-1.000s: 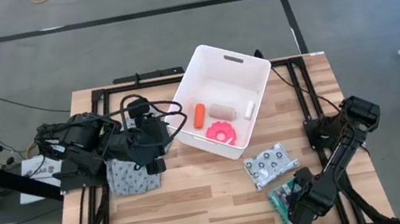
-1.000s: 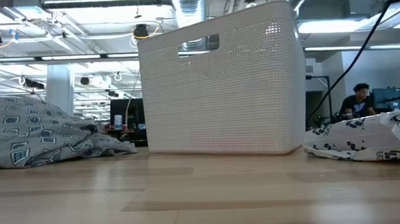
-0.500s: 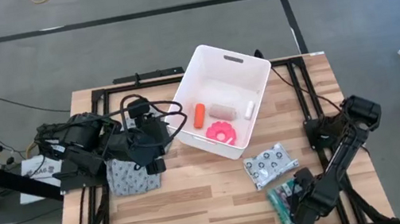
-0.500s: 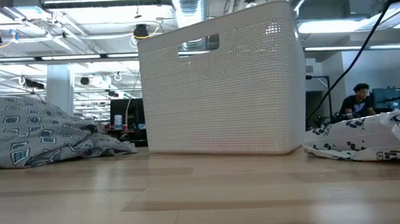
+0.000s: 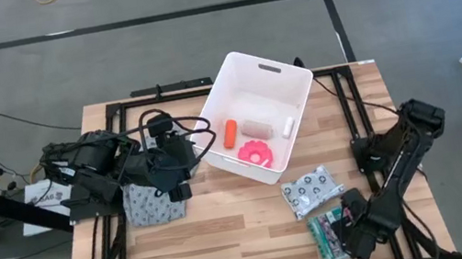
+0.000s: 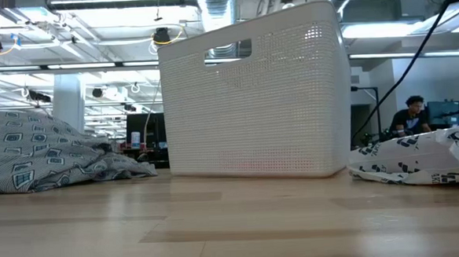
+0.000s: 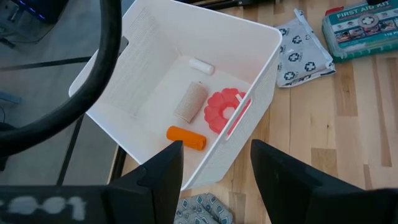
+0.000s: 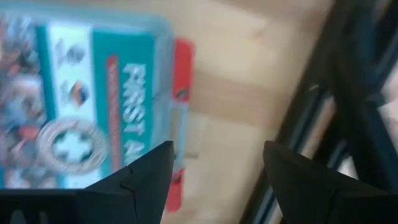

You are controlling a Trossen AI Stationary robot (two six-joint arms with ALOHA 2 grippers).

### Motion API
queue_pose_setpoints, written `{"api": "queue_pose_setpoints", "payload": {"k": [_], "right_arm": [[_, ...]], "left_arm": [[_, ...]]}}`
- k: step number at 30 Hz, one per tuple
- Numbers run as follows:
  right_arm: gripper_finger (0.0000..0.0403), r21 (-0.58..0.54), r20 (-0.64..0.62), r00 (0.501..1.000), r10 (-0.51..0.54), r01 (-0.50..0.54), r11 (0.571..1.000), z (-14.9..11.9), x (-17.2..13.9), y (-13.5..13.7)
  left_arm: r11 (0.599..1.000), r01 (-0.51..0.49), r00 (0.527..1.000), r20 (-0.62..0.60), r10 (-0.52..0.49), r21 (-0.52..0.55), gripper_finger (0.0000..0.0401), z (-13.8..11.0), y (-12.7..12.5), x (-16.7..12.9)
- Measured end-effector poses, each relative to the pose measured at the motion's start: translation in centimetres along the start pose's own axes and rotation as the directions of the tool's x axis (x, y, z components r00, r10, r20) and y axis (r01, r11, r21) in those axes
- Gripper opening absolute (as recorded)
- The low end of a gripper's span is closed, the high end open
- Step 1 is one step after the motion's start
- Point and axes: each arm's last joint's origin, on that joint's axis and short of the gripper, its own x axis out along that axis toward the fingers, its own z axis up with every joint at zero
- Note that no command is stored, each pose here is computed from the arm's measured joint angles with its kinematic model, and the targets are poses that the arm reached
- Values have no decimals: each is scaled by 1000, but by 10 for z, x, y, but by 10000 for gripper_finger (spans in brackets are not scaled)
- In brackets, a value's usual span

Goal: Pick & place medical supplies in basket/bin
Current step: Put the green first aid kit into the white bin

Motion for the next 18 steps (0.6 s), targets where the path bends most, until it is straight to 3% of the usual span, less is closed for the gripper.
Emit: {"api": "queue_pose_setpoints", "payload": {"k": [3, 8, 18], "right_arm": [[244, -6, -9, 1000, 26, -26, 1000, -7, 7, 4], [244, -8, -15, 998, -59, 59, 998, -13, 24, 8], [244, -1, 18, 999, -41, 41, 999, -12, 27, 12]], "left_arm": [[1000, 0, 1000, 0, 0, 0, 178, 0, 0, 0], [1000, 0, 1000, 0, 0, -1, 178, 0, 0, 0], [1000, 1, 1000, 0, -1, -8, 178, 0, 0, 0]]}}
